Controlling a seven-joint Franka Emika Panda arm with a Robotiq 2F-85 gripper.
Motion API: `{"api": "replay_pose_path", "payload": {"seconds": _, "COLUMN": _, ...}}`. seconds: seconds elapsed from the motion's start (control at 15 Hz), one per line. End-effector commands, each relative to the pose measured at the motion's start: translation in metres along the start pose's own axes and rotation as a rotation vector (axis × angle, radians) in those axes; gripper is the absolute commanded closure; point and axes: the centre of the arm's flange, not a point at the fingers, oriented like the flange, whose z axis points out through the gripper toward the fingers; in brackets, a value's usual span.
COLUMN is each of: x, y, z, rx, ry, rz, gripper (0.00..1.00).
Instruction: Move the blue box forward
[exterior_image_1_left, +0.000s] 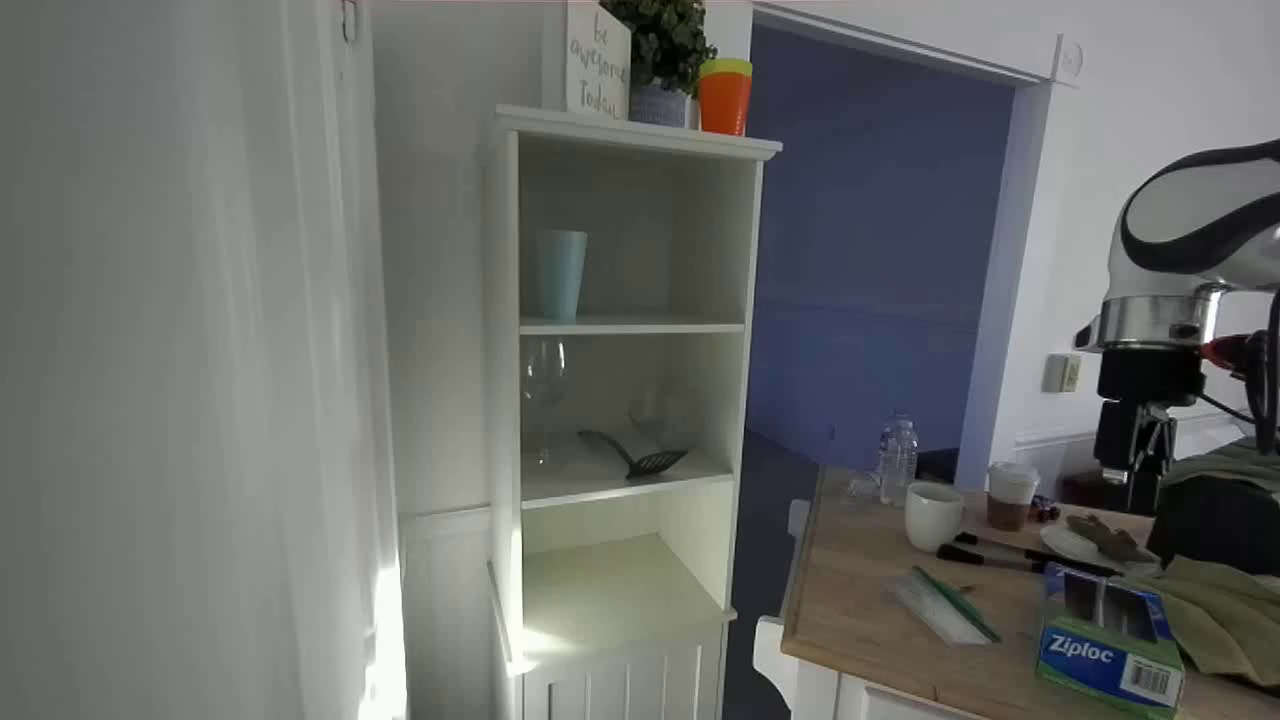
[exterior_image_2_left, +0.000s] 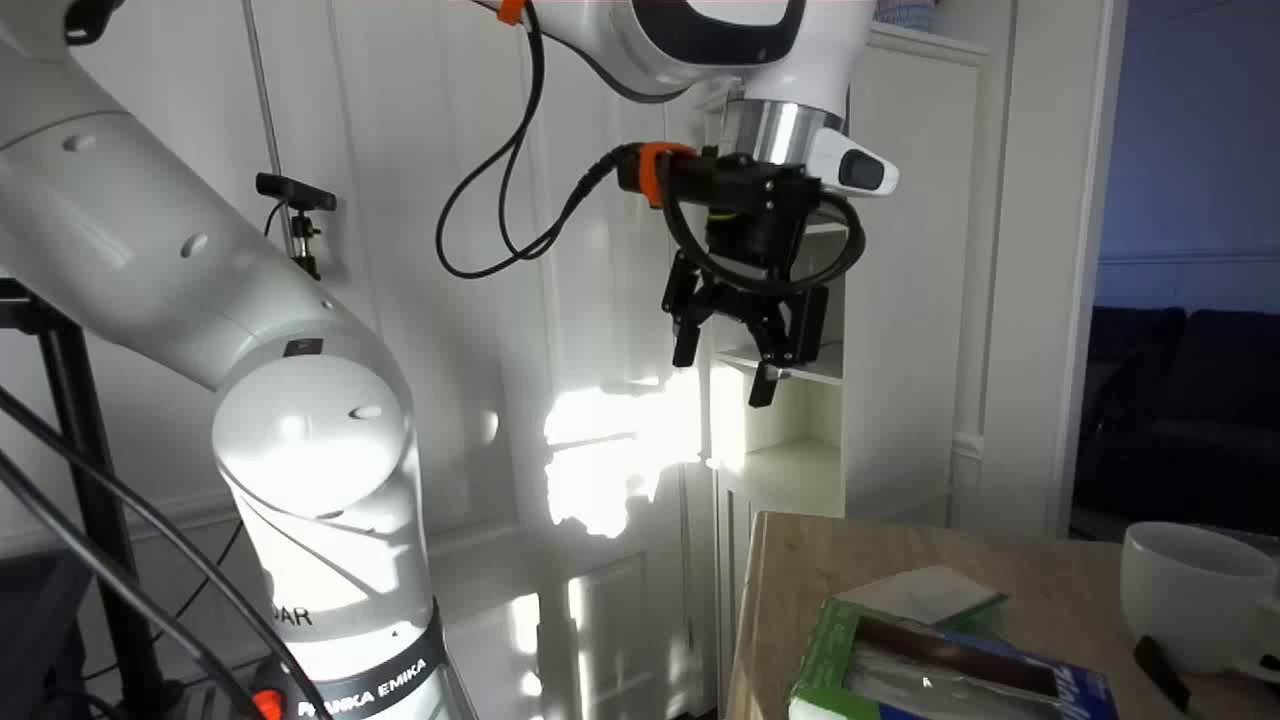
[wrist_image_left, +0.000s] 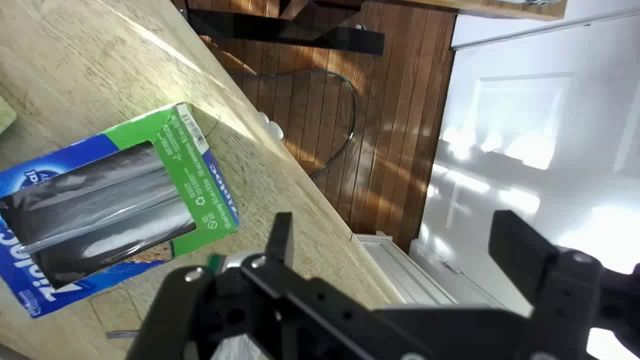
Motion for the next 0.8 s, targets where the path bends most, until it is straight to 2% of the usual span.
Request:
{"api": "replay_pose_path", "payload": {"seconds": 0.0, "x": 0.0, "y": 0.0, "z": 0.0, "rx": 0.0, "ry": 0.0, "rz": 0.0, "gripper": 0.0}}
{"api": "replay_pose_path", "payload": {"seconds": 0.27, "x": 0.0, "y": 0.0, "z": 0.0, "rx": 0.0, "ry": 0.0, "rz": 0.0, "gripper": 0.0}}
{"api": "replay_pose_path", "payload": {"seconds": 0.73, "x": -0.005, "y": 0.089, "z": 0.006, "rx": -0.055, "ry": 0.087, "rz": 0.267, "gripper": 0.0}}
